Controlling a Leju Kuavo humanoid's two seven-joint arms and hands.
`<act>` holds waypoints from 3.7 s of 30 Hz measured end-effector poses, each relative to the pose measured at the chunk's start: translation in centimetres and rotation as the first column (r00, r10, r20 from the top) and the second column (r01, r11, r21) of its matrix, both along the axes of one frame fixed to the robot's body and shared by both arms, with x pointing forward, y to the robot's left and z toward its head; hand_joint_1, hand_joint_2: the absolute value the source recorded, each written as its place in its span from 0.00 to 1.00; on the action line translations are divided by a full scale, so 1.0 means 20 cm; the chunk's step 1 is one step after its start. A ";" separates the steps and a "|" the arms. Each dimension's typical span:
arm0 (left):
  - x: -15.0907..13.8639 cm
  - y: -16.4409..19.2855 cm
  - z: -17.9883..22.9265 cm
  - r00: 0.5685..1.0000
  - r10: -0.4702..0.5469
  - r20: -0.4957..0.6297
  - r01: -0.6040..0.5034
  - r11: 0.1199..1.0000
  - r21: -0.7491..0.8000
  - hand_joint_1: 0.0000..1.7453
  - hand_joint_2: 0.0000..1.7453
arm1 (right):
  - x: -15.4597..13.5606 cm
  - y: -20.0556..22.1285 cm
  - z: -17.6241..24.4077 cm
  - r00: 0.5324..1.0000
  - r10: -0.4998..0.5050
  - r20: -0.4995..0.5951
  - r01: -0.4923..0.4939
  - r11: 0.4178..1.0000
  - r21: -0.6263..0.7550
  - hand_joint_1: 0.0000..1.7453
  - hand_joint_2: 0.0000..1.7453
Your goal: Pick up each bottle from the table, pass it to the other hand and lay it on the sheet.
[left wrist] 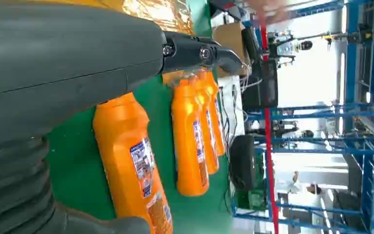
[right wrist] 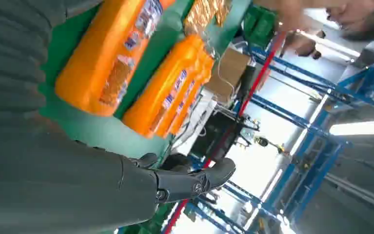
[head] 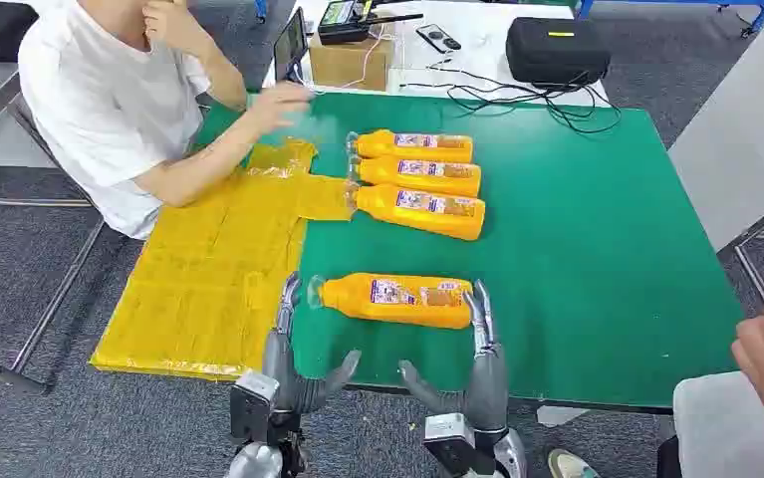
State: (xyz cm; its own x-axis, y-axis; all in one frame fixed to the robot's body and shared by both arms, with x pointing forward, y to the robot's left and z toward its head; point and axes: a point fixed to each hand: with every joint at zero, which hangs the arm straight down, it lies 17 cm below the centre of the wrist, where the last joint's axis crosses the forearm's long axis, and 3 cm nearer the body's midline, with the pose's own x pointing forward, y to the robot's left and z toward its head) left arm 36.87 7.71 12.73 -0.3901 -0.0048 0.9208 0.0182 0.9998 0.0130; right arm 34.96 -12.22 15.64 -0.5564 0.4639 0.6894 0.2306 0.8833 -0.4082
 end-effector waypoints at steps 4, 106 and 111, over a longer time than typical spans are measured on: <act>0.00 -0.01 0.01 1.000 -0.002 0.003 0.002 1.000 0.003 0.00 1.00 | 0.00 -0.02 0.01 1.000 -0.008 0.008 0.008 1.000 -0.002 0.00 1.00; -0.23 -0.08 0.10 0.993 -0.112 0.044 0.113 0.994 -0.010 0.00 1.00 | 0.38 -0.31 -0.94 0.739 0.051 -0.672 0.093 0.980 0.177 1.00 1.00; -0.30 -0.16 0.01 0.981 -0.192 -0.026 0.192 0.981 -0.003 0.00 1.00 | 0.31 -0.35 -0.91 0.764 0.067 -0.642 0.115 0.965 0.237 1.00 1.00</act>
State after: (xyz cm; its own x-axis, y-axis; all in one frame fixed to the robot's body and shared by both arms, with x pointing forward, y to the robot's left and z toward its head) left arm 30.95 4.61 12.86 -0.3597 0.0683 0.9306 0.2101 0.9776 0.0094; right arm 41.07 -19.20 -2.49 0.0666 0.2343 0.9699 0.0186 0.9716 -0.2359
